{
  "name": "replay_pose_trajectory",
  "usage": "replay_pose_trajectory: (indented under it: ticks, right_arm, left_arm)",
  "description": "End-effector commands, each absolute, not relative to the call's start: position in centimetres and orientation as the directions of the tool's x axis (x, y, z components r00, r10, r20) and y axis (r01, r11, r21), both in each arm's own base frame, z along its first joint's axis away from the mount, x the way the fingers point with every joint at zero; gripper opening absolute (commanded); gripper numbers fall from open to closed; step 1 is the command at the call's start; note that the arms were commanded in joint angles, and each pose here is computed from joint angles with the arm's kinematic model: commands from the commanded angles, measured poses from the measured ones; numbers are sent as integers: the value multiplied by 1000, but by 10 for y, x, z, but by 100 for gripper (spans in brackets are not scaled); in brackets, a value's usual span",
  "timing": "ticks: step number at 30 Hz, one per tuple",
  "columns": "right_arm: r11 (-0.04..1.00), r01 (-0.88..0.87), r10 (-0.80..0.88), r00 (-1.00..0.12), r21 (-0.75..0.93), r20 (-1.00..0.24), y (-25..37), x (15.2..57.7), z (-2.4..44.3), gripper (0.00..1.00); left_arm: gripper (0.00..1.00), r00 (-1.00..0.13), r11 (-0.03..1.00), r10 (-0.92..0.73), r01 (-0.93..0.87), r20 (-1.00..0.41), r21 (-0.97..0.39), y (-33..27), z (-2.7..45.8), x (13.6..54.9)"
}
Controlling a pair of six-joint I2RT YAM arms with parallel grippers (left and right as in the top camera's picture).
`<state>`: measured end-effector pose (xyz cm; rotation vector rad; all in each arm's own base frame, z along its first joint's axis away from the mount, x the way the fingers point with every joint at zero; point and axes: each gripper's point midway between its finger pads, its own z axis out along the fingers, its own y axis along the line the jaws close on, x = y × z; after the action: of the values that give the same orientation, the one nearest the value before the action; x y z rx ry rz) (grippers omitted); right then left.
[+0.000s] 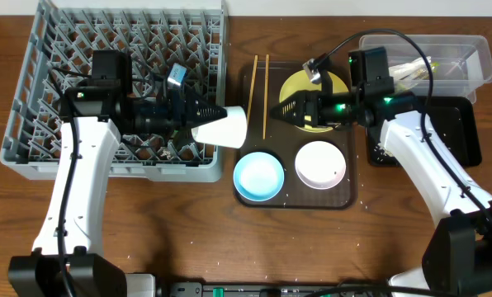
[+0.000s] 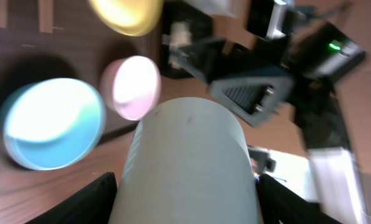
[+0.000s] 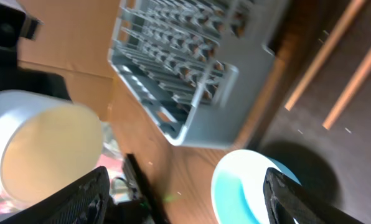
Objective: Sort waste into correct bins and load items into the dishwasher
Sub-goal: 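Lower the pale cup into the dish rack with the left gripper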
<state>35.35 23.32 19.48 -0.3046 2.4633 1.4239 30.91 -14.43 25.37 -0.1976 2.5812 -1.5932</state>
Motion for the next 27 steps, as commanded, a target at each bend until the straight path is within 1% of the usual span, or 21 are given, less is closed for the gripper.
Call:
replay_pose_trajectory:
  ticks: [1, 3, 6, 7, 9, 11, 13, 17, 21, 25, 27]
  right_arm:
    - [567, -355, -83, -923, 743, -377, 225, 354, 177, 77]
    - [597, -342, -96, -928, 725, -359, 221, 350, 170, 78]
    - [653, -332, -126, -934, 681, -335, 217, 342, 159, 77]
    - [675, -331, -138, -934, 659, -328, 216, 339, 154, 78]
    - [713, -330, -159, -935, 618, -316, 215, 334, 147, 77]
    - [749, -330, -178, -935, 574, -306, 215, 330, 140, 77]
    - [777, -333, -195, -934, 534, -298, 215, 326, 135, 77]
    - [822, -321, -213, -940, 471, -268, 214, 318, 125, 75]
    - [833, -298, -196, -947, 467, -254, 210, 318, 124, 73]
    - [844, -265, -167, -956, 467, -241, 201, 321, 123, 73]
    - [848, -253, -156, -959, 466, -236, 197, 322, 123, 73]
  left_arm:
    - [42, -968, 614, -229, -65, -99, -787, -122, 247, 312]
    - [43, -957, 706, -259, -95, -131, -701, -106, 241, 309]
    - [43, -932, 845, -305, -169, -197, -508, -69, 231, 302]
    - [43, -920, 878, -325, -208, -217, -431, -54, 227, 300]
    - [43, -900, 909, -363, -286, -240, -303, -28, 220, 296]
    - [43, -896, 921, -370, -317, -247, -228, -15, 215, 293]
    - [43, -894, 925, -372, -333, -250, -183, -7, 209, 296]
    - [43, -903, 932, -359, -332, -236, -147, -5, 188, 311]
    - [43, -926, 949, -312, -294, -214, -112, -17, 171, 321]
    - [43, -949, 970, -236, -242, -209, 5, -25, 152, 328]
    - [43, -955, 973, -215, -227, -202, 36, -28, 144, 332]
